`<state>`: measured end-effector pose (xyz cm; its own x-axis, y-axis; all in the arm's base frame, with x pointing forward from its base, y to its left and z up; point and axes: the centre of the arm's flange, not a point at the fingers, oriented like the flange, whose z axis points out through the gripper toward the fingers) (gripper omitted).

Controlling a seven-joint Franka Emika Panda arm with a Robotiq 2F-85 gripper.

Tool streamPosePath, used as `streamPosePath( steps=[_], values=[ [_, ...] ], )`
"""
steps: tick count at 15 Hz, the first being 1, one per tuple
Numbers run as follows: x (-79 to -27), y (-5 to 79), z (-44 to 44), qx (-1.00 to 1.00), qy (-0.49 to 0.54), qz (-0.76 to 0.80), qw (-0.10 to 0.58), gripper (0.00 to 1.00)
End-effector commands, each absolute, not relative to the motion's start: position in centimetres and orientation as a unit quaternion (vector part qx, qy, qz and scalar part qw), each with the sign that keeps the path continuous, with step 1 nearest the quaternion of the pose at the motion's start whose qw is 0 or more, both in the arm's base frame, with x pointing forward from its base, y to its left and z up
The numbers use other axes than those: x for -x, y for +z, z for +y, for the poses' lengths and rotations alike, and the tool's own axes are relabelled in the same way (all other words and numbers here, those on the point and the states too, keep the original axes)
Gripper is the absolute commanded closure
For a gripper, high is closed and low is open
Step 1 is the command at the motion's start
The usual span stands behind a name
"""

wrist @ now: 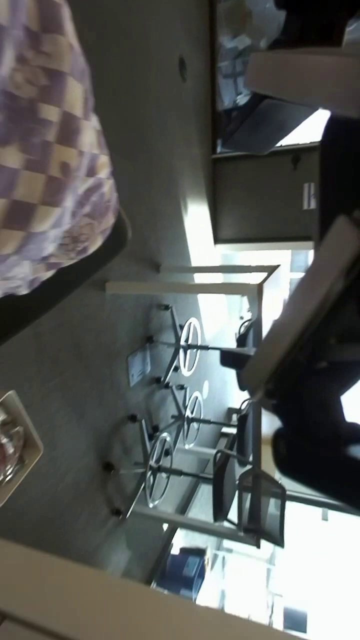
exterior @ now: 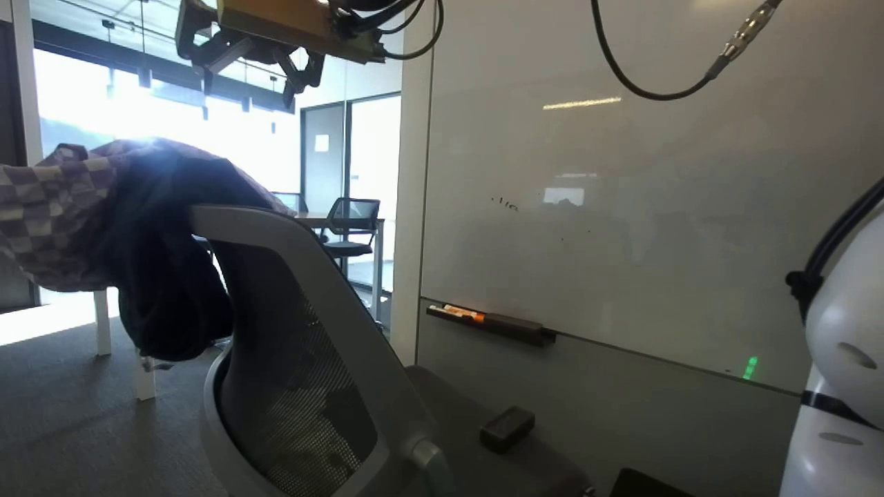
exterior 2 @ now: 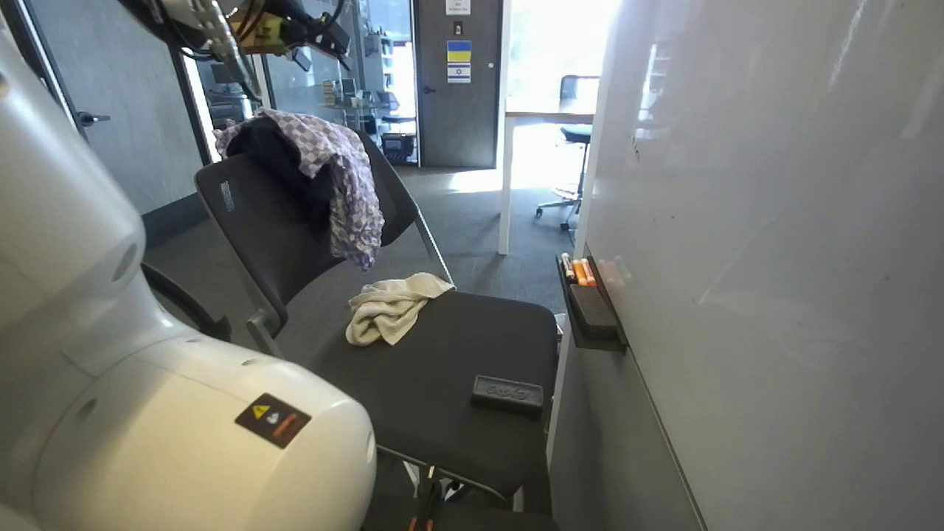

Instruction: Place the clothing on the backrest of the chair then pick up the towel.

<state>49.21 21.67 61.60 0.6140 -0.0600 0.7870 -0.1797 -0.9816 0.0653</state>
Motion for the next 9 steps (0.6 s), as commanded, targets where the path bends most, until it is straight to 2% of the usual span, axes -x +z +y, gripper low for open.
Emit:
streamPosePath(
  steps=[1,5,6,9],
  values=[
    [-50.6,55.9,15.9,-0.917,0.361,-0.112,0.127,0.00],
    [-54.6,49.0,7.5,-0.927,0.282,-0.181,0.166,0.00],
    [-52.2,47.7,3.7,-0.932,0.257,-0.190,0.174,0.00],
    [-52.8,39.8,-4.0,-0.947,0.178,-0.208,0.169,0.00]
  ],
)
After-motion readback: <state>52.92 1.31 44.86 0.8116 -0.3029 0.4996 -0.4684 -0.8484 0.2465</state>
